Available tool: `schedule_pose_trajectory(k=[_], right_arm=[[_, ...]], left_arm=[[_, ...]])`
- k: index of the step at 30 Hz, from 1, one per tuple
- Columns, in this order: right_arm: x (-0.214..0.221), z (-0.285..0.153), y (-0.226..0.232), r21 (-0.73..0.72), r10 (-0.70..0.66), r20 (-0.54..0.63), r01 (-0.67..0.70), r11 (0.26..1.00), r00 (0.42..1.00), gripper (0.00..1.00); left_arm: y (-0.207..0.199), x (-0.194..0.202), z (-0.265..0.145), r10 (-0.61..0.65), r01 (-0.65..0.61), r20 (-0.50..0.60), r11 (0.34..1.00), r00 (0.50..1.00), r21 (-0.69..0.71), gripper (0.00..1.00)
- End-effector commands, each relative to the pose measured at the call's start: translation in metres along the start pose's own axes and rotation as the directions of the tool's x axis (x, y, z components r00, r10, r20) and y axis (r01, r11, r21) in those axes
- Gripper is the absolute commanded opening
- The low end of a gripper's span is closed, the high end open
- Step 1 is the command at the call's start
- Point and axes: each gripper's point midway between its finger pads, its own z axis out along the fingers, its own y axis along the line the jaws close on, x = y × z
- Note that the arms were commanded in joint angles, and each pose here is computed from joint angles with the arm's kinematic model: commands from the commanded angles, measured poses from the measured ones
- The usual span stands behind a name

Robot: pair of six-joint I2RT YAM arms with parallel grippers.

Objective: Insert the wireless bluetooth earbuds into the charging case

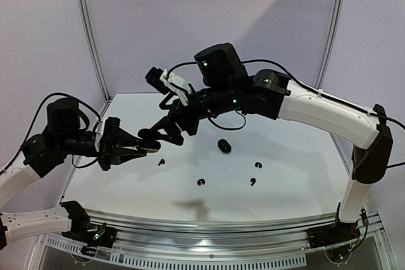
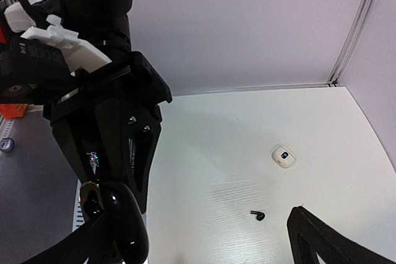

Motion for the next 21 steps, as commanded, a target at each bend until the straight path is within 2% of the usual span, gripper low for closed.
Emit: schedule_pose_trajectory(k=[1, 7, 11, 14, 21], right_arm=[[0.002, 0.005, -0.009, 0.026, 0.012, -0.008, -0.012, 1.000, 1.000, 0.99], [0.000, 0.006, -0.009, 0.025, 0.015, -0.007, -0.015, 1.000, 1.000, 0.99], [-0.006, 0.005, -0.007, 0.007, 0.020, 0.004, -0.020, 1.000, 1.000, 0.99], [-0.021, 0.000, -0.001, -0.027, 0.021, 0.059, -0.019, 0.999, 0.998, 0.99], [-0.048, -0.016, 0.008, -0.094, 0.044, 0.150, -0.030, 0.995, 0.988, 0.99]], left_arm=[[-0.008, -0.011, -0.002, 0.025, -0.026, 0.029, 0.999, 0.999, 0.031, 0.00], [-0.008, -0.012, -0.002, -0.034, 0.033, 0.037, 0.999, 0.999, 0.032, 0.00], [-0.004, -0.015, -0.001, -0.136, 0.136, 0.062, 0.991, 0.989, 0.017, 0.00], [-0.004, -0.017, 0.000, -0.199, 0.198, 0.074, 0.980, 0.977, 0.029, 0.00], [-0.003, -0.019, 0.000, -0.207, 0.206, 0.080, 0.978, 0.975, 0.028, 0.00]])
